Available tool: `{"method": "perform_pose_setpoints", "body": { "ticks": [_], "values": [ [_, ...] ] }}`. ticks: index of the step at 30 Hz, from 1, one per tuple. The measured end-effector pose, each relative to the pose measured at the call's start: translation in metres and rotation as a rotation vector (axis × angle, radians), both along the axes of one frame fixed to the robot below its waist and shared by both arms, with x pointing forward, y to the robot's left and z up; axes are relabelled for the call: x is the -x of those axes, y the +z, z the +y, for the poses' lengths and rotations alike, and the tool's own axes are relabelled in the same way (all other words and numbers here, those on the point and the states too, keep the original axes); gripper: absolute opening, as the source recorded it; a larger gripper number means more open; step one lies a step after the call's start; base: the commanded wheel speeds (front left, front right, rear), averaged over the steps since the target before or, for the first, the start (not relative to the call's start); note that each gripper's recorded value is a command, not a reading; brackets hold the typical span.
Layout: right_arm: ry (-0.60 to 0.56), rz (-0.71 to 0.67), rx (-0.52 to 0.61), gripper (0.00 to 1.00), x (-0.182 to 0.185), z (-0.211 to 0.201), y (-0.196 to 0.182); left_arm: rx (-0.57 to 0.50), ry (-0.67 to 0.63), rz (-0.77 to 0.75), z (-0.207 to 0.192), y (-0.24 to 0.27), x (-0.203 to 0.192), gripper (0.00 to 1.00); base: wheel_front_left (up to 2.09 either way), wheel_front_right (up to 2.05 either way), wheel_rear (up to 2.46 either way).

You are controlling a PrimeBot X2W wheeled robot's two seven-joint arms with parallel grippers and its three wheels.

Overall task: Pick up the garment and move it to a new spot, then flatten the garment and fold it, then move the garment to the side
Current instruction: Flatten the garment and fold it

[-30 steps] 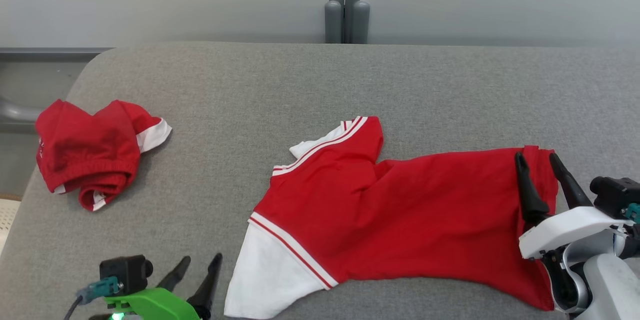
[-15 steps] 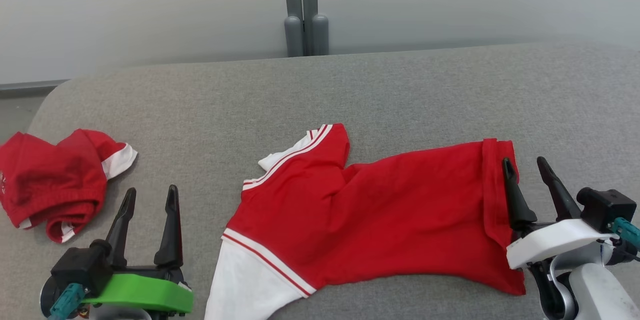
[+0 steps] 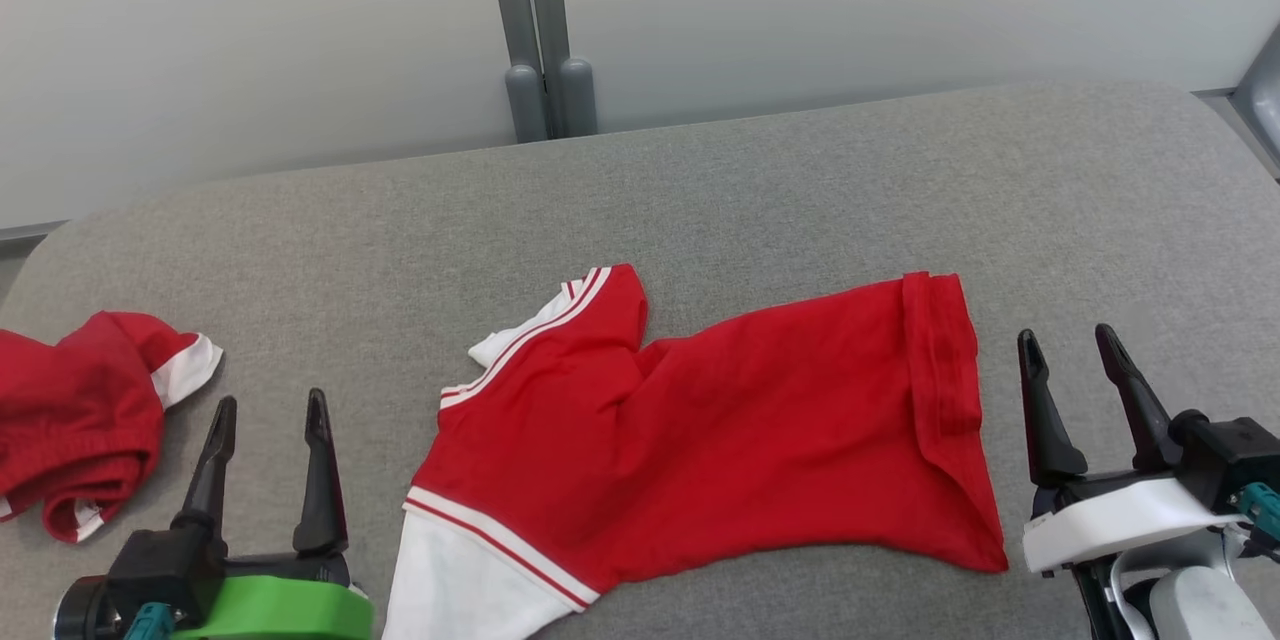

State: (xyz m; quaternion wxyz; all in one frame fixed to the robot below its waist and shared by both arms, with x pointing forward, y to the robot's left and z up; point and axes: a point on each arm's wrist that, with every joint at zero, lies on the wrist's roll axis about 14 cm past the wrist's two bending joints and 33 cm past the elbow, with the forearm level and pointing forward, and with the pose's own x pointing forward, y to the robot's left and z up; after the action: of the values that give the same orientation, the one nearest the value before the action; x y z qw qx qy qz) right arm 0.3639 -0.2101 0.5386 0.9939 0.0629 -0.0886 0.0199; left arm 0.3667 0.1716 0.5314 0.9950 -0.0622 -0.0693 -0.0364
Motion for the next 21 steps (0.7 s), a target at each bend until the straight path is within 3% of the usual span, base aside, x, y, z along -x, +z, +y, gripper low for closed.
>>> {"method": "perform_pose_setpoints", "body": {
  "ticks": [18,21],
  "values": [
    [-0.011,0.0,0.023,1.0,-0.002,-0.007,0.001,-0.002,0.013,0.029,0.004,-0.012,0.005,1.0,0.0,0.0,0.0],
    [0.01,0.15,0.012,1.0,0.004,-0.01,-0.034,0.044,0.009,0.157,0.006,-0.038,0.013,1.0,0.0,0.0,0.0]
  ]
}}
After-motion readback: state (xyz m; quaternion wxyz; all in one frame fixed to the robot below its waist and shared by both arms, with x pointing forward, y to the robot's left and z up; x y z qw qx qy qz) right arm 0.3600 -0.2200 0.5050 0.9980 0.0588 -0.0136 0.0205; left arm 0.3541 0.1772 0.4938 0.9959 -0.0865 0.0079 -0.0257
